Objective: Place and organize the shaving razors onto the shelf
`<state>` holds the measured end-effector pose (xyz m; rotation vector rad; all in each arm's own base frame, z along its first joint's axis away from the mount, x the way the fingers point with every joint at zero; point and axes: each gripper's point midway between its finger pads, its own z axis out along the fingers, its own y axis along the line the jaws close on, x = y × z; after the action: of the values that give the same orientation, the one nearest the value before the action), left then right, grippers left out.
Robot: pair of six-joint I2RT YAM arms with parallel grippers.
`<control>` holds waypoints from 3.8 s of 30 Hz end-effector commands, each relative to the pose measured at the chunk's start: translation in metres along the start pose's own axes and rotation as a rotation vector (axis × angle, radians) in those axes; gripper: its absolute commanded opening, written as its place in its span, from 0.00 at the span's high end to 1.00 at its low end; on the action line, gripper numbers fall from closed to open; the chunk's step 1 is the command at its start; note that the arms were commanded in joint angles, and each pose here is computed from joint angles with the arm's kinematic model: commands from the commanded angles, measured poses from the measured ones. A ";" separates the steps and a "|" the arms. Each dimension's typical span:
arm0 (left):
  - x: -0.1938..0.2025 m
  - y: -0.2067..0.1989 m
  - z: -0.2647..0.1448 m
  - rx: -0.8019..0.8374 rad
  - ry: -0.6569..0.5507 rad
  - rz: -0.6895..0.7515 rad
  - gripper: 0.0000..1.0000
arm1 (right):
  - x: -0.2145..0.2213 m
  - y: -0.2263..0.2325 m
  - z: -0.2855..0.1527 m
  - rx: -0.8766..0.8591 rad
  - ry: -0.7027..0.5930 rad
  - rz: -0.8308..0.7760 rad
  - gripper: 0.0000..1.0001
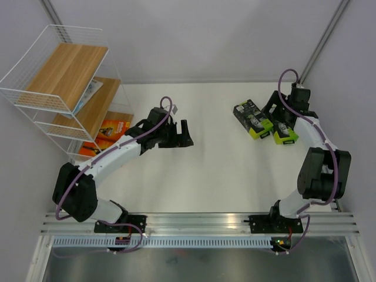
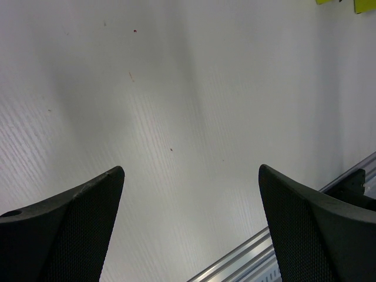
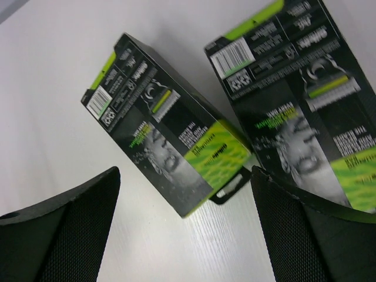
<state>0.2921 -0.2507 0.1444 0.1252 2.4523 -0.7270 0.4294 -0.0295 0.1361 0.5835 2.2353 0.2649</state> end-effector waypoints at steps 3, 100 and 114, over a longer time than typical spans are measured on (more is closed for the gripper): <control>-0.011 -0.017 0.003 0.075 -0.034 0.003 0.00 | -0.015 0.021 0.029 -0.134 -0.031 -0.117 0.03; -0.002 0.003 0.041 -0.008 0.094 0.068 0.00 | 0.036 0.002 0.022 -0.377 -0.399 0.720 0.99; -0.028 -0.025 0.024 0.068 0.032 0.055 0.00 | 0.011 0.036 -0.044 -0.290 -0.264 0.476 0.99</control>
<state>0.3166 -0.2740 0.1214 0.2099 2.5318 -0.7216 0.4017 -0.0040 0.1512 1.0157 1.6340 0.7138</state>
